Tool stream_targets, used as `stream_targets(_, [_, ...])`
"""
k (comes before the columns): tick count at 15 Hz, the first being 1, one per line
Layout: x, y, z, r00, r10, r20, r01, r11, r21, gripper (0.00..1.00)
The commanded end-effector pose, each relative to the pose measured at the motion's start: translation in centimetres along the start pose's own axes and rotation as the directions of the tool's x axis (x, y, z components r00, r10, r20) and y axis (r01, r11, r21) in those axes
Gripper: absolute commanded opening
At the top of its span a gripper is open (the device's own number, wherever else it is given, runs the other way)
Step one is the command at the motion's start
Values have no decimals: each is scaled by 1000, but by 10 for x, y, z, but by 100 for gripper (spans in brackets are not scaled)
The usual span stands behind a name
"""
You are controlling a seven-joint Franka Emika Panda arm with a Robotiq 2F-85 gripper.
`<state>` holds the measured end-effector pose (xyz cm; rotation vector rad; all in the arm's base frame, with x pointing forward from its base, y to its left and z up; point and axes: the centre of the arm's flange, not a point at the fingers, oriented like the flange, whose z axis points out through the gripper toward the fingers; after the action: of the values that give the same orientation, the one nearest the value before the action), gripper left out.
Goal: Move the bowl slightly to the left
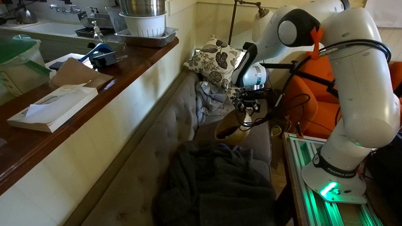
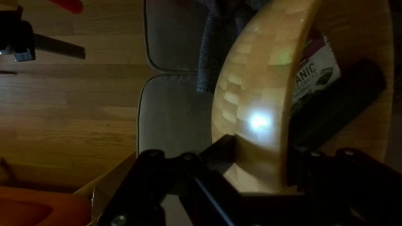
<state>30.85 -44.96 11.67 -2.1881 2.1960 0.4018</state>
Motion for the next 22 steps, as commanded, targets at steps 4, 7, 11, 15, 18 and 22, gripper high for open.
stream_targets(4, [-46, 25, -47, 995, -27, 99, 2, 970, 245, 6])
stream_targets(7, [-68, 13, -41, 996, -47, 78, 30, 978, 206, 6])
stream_targets(11, [-102, -24, 4, 997, -43, 64, 36, 993, 109, 6])
stream_targets(15, [-145, -67, 49, 999, -21, 36, 19, 999, 47, 6])
stream_targets(18, [-167, -88, 64, 1000, -22, -7, 22, 1000, 2, 6])
stream_targets(22, [-167, -96, 74, 985, 4, -174, -29, 990, -141, 58])
